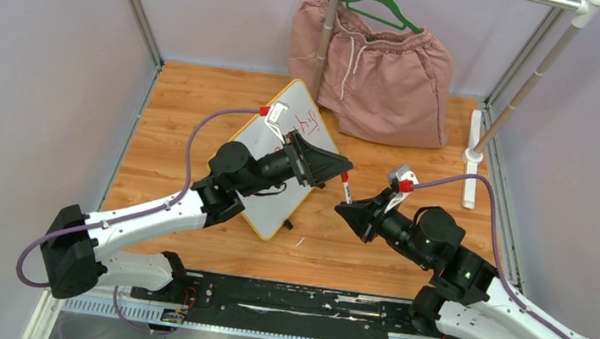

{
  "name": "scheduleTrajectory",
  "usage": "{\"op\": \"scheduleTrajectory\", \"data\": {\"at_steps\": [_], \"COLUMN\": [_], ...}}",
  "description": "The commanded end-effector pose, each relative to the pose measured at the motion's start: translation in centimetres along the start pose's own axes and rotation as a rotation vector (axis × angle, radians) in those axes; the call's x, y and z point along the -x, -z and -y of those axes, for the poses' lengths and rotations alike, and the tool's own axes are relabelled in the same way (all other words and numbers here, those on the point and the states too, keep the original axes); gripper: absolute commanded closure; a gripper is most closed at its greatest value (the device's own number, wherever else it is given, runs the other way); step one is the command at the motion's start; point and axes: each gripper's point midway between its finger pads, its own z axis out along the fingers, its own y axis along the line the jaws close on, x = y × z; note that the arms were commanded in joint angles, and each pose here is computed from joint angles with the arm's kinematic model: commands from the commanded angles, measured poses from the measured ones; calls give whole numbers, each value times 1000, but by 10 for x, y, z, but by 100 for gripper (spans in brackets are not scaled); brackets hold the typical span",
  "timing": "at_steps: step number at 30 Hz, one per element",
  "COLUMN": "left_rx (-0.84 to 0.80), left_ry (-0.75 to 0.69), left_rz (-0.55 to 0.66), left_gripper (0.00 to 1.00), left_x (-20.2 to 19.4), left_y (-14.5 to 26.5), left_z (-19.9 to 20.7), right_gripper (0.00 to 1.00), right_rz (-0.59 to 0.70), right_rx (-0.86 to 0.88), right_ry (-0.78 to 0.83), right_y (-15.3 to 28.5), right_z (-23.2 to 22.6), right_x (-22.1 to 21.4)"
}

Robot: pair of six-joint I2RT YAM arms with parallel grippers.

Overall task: Write a sentence on the whiteboard
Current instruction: Close the whiteboard marker at the center of the board.

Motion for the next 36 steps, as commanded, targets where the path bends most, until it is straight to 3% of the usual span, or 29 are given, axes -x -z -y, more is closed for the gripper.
{"op": "scheduleTrajectory", "data": {"at_steps": [1,4,9,14,20,22,25,36], "left_rx": [-28,-3,-22,-35,-47,-49,-51,-52], "left_ry": [-4,-12,-36,-33,-33,-34,-42,-122], "left_rz": [2,36,9,-3,-19,-23,-30,-109], "left_gripper": [36,31,45,66,70,78,100,100], "left_x": [-3,1,-2,-4,-6,-7,-8,-40], "left_y": [5,9,7,8,9,9,9,13], "left_z": [4,-2,3,7,9,9,8,7], "right_gripper": [100,100,100,100,100,100,100,100], "right_rz": [35,37,35,34,28,24,19,40], "right_rx": [-4,-3,-5,-7,-1,3,4,-14], "right_ry": [-16,-14,-15,-12,-17,-15,-19,-34], "right_y": [-3,-2,-3,-5,-7,-8,-9,-11], "right_z": [-4,-4,-4,-4,-6,-7,-9,-10], "right_x": [10,11,11,12,12,12,12,26]}}
